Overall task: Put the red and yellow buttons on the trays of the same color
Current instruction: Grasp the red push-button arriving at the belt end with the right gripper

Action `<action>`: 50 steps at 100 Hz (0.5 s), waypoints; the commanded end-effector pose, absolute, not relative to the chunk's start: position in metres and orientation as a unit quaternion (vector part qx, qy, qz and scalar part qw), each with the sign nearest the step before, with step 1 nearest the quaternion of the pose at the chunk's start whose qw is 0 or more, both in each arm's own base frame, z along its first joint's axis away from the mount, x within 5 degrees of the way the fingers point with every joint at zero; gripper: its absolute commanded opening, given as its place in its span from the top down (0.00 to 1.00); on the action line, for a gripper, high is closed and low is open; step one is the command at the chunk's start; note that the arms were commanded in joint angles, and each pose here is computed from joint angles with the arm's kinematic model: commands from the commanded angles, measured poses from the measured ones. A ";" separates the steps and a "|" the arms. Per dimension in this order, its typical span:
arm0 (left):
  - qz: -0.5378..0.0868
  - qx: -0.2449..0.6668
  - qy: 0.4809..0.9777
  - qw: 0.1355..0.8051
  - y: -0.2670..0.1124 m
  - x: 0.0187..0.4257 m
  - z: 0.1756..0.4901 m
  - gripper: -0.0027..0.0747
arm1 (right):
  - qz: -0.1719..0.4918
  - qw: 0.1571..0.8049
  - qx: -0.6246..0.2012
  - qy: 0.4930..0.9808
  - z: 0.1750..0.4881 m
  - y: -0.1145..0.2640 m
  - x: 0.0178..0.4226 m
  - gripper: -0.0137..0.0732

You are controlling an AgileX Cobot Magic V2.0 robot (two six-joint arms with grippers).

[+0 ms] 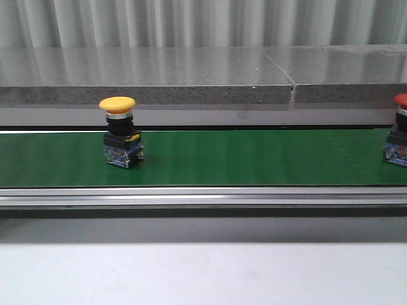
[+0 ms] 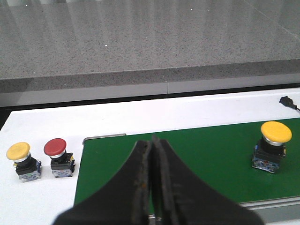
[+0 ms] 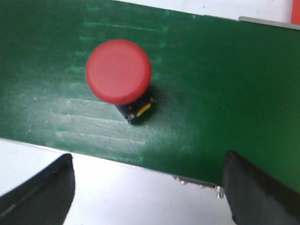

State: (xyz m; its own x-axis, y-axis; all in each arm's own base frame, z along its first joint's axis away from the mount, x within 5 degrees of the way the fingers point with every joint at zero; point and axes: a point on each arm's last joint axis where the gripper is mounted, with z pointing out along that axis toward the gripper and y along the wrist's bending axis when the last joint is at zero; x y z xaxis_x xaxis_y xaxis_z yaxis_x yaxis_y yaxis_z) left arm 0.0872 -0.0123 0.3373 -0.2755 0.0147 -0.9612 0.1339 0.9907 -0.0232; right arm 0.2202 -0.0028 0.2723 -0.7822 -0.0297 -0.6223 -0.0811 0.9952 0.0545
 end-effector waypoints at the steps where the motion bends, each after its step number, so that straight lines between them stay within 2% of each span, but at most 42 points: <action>1: -0.055 0.037 0.768 0.637 -0.012 0.088 0.352 0.99 | 0.033 0.375 -0.027 0.926 0.287 -0.004 0.239 0.12; 27: -0.055 0.037 0.768 0.637 -0.012 0.088 0.352 0.99 | 0.030 0.368 -0.022 0.929 0.279 -0.008 0.276 0.12; 33: -0.055 0.037 0.768 0.637 -0.012 0.088 0.352 0.99 | 0.030 0.366 -0.021 0.930 0.276 -0.008 0.282 0.15; 42: -0.055 0.037 0.768 0.637 -0.012 0.088 0.352 0.99 | 0.031 0.355 -0.021 0.934 0.270 -0.009 0.289 0.29; 50: -0.055 0.037 0.768 0.637 -0.012 0.088 0.352 0.99 | 0.034 0.342 -0.022 0.939 0.267 -0.009 0.289 0.50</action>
State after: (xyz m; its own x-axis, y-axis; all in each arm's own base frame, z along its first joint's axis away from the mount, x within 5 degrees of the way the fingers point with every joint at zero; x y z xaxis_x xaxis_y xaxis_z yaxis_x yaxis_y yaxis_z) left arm 0.0872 -0.0123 0.3373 -0.2755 0.0147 -0.9612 0.1339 0.9907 -0.0232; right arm 0.2842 -0.0085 0.2512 -0.8113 -0.0177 -0.5844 -0.0617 0.9966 0.0554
